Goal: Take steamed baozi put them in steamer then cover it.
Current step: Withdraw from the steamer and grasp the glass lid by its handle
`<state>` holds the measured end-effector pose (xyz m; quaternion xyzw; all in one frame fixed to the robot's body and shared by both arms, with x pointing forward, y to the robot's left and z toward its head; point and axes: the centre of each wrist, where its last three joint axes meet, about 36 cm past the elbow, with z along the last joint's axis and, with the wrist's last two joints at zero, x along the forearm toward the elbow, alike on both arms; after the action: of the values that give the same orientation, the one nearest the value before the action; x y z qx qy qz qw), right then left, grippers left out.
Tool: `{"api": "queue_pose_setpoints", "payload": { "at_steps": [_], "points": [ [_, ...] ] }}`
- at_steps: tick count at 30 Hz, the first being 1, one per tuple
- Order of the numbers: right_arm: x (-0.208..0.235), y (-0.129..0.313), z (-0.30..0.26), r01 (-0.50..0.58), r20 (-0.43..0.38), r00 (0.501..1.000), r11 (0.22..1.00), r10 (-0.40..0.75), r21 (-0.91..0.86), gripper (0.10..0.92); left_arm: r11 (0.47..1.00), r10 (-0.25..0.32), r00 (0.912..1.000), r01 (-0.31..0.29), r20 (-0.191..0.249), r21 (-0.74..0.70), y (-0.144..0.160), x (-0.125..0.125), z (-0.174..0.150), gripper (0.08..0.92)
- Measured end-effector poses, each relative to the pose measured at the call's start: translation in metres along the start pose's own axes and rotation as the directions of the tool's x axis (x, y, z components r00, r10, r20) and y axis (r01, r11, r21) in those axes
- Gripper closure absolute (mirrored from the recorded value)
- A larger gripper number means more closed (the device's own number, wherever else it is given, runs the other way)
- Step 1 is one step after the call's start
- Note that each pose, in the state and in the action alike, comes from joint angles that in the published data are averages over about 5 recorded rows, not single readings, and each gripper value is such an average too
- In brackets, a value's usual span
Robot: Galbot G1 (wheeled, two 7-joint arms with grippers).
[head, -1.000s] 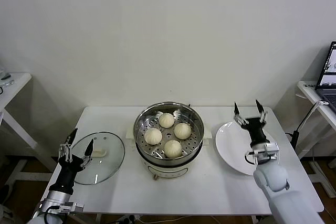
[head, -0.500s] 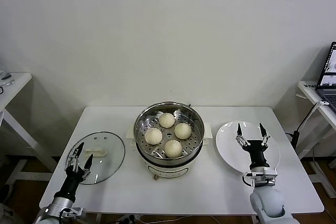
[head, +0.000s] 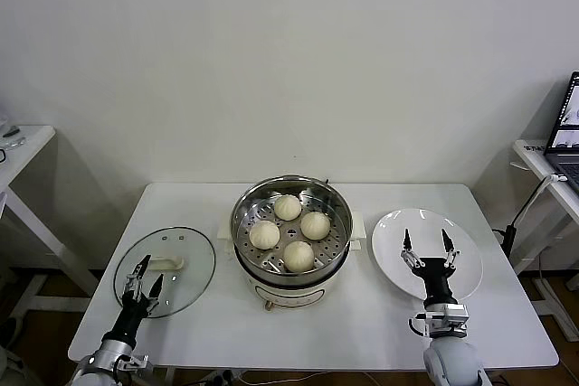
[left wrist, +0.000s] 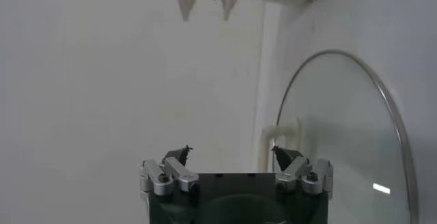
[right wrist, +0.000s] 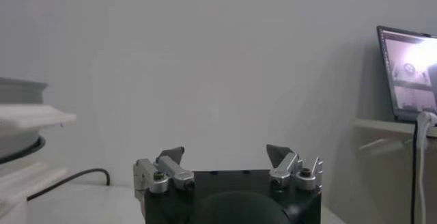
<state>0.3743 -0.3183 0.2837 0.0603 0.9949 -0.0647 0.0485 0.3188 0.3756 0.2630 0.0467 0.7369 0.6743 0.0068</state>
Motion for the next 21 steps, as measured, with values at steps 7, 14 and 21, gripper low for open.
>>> {"api": "queue_pose_setpoints", "payload": {
  "at_steps": [7,14,21],
  "points": [
    [0.004,0.002,0.005,0.001,-0.007,1.0,1.0,-0.001,0.007,0.2,1.0,-0.009,0.9999,0.009,-0.006,-0.002,-0.005,-0.018,0.005,0.177],
    [0.008,0.004,0.01,0.003,-0.01,1.0,1.0,-0.003,0.014,0.2,1.0,-0.018,0.9998,0.018,-0.005,-0.003,-0.008,-0.037,0.005,0.177],
    [0.01,0.005,0.012,0.007,-0.012,1.0,1.0,-0.006,0.022,0.2,1.0,-0.027,0.9996,0.027,-0.009,-0.011,-0.009,-0.053,0.006,0.177]
  ]
}}
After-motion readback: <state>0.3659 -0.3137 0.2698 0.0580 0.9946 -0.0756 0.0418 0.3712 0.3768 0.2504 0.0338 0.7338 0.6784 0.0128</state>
